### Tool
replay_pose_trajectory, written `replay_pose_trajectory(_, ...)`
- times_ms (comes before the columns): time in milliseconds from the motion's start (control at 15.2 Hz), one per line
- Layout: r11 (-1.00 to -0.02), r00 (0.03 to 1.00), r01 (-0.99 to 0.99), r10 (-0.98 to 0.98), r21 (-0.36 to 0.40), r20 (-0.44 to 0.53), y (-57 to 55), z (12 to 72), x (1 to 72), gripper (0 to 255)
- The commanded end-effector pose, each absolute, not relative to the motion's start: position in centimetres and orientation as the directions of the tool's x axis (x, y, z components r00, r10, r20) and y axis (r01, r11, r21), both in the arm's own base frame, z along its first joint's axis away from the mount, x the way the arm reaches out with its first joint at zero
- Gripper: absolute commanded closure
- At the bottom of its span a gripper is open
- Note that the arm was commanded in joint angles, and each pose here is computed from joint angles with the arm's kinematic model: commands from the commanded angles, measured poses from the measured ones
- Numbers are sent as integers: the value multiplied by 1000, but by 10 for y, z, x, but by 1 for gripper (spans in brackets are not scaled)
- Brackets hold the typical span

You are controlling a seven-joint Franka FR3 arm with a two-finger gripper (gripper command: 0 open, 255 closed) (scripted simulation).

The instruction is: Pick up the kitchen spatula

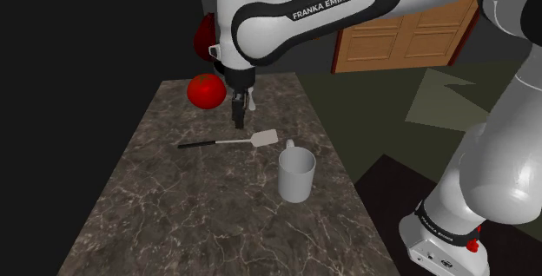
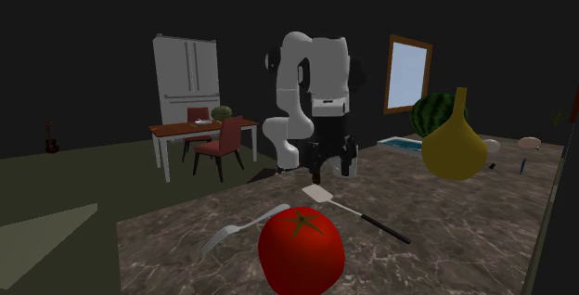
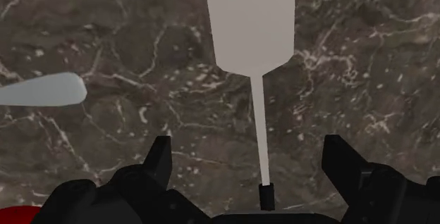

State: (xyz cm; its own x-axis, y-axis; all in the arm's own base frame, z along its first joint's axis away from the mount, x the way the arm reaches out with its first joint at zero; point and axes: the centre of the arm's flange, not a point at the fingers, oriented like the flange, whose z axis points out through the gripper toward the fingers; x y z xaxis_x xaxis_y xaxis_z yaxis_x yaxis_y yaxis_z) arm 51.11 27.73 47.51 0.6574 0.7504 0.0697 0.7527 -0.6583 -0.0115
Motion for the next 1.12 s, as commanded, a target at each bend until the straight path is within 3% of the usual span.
replay_pose_trajectory(0, -610, 609, 792, 790, -6, 68, 304, 465, 517, 0)
replay_pose_trajectory(132, -564, 563, 826, 824, 0, 66, 327, 456, 522, 0)
replay_pose_trajectory(726, -564, 563, 826, 824, 0, 66, 327, 416, 522, 0)
replay_pose_trajectory(792, -564, 563, 826, 824, -1, 66, 326, 416, 521, 255)
replay_pose_trajectory(1056, -564, 563, 826, 824, -1, 66, 326, 417, 521, 255)
